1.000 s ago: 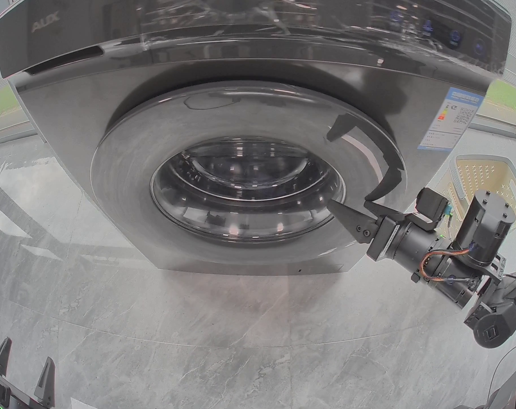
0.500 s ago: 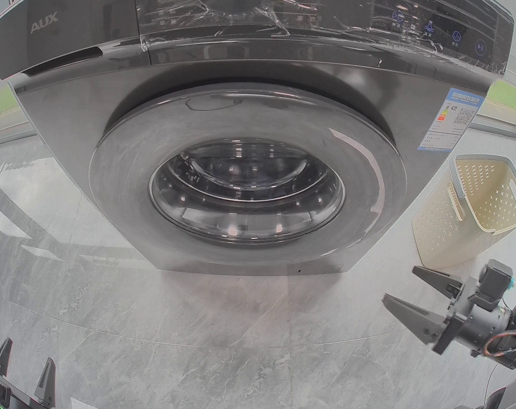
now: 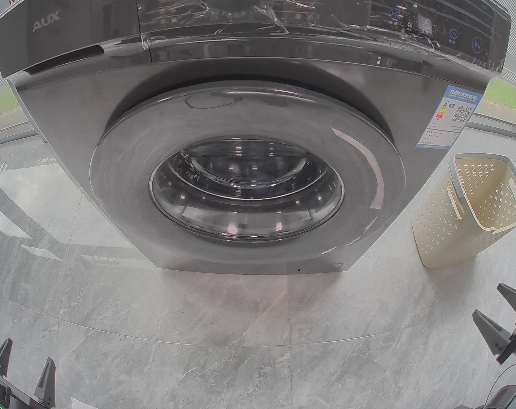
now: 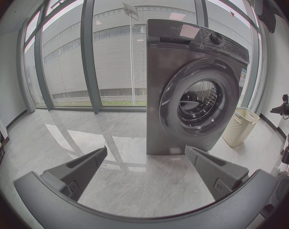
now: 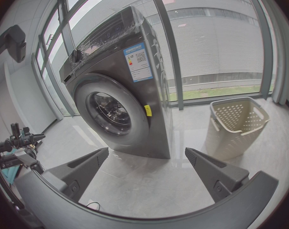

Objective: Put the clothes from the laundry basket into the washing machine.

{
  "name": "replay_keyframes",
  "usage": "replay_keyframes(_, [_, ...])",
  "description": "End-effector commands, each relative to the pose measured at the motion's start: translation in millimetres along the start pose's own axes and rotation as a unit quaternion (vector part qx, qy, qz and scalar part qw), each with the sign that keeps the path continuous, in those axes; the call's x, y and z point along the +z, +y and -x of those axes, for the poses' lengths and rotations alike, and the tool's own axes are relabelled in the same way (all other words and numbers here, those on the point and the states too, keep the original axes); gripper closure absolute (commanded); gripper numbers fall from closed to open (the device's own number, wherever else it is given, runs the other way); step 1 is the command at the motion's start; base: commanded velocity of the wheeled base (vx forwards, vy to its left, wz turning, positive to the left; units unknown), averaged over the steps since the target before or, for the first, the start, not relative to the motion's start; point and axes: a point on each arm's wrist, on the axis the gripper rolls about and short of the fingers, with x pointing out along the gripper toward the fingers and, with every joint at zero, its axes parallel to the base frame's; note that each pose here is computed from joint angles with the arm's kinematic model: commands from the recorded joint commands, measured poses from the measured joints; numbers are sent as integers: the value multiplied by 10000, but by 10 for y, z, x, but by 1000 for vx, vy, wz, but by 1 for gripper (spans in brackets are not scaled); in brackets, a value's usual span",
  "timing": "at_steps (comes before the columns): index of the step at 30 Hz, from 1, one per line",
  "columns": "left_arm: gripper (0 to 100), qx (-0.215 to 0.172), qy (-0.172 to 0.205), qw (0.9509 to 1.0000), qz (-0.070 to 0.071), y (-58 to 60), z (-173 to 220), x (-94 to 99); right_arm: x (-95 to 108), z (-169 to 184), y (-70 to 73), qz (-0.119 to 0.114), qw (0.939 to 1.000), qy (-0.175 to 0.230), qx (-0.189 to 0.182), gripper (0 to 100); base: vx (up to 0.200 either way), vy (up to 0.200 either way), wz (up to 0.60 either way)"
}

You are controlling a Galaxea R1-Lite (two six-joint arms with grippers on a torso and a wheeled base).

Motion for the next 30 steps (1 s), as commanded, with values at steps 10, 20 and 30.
replay_keyframes(10, [0,9,54,10000,80,1,-7,-52,-563,626,34,409,9838,-321,-1717,0,0,0,0])
replay_keyframes(20, [0,17,46,9999,88,1,-7,-51,-613,615,23,790,9813,-154,-1746,0,0,0,0])
replay_keyframes(30, [0,8,39,10000,-27,1,-6,-51,-620,614,25,574,9838,-159,-1691,0,0,0,0])
